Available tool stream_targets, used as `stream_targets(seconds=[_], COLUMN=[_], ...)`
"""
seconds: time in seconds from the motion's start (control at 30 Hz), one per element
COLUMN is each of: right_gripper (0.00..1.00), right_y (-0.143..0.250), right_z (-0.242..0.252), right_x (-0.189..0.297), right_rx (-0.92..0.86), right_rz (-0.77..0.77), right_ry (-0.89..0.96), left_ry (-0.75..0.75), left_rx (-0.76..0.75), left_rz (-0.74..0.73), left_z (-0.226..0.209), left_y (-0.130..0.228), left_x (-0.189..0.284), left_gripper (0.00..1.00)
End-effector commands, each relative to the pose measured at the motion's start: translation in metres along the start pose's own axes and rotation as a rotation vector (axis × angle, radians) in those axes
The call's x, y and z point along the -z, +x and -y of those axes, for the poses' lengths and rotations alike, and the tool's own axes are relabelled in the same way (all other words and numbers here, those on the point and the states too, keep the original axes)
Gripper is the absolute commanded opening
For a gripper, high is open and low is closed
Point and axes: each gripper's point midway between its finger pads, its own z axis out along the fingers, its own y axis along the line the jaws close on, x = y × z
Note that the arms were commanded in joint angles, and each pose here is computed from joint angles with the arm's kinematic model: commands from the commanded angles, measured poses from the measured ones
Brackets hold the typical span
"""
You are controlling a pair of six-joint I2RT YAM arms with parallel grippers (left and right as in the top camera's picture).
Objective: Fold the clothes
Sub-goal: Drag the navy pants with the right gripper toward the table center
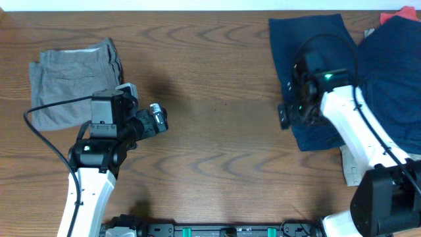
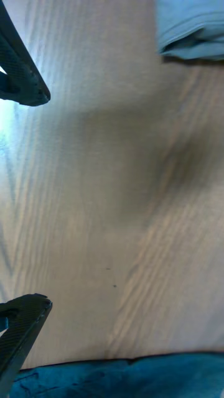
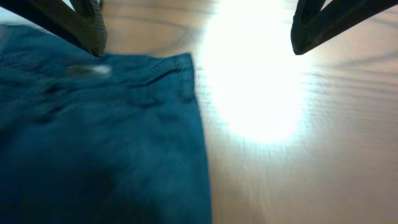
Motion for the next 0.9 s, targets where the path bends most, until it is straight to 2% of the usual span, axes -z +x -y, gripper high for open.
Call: stream_targets(seconds=[0.0, 0.2, 0.33, 0.4, 0.53, 0.7, 0.87], right_gripper=[0.95, 0.93, 0.82, 0.63, 0.02, 0.01, 0.01], right_y=[0.018, 0.026, 0.022, 0.024, 0.032, 0.031, -0.014], right_z=[0.010, 0.017, 0.015, 0.015, 0.015, 0.014, -0.004], right_x=[-0.022, -0.058, -0.076, -0.083, -0.086, -0.068, 0.005], right_rx=[-0.075, -0.121, -0.133, -0.144, -0.182, -0.177, -0.106], right_rz=[-0.041, 0.000, 0.060, 0.075, 0.053, 0.025, 0.125], right_ry=[0.118, 0.166, 0.153, 0.150, 0.152, 0.148, 0.044], left_ry=[0.013, 0.002, -0.002, -0.006, -0.014, -0.016, -0.015], left_rx=[0.024, 0.030, 0.032, 0.034, 0.038, 0.039, 0.039], left_rz=[-0.017, -0.041, -0.048, -0.058, -0.076, -0.078, -0.078], left_z=[0.004, 0.002, 0.001, 0.000, -0.002, -0.002, -0.002], left_y=[0.000, 0.006, 0.007, 0.010, 0.014, 0.015, 0.015], left_x=[0.001, 0.001, 0.001, 0.001, 0.002, 0.002, 0.002], left_gripper=[0.98, 0.98, 0.98, 0.98, 0.98, 0.98, 0.98])
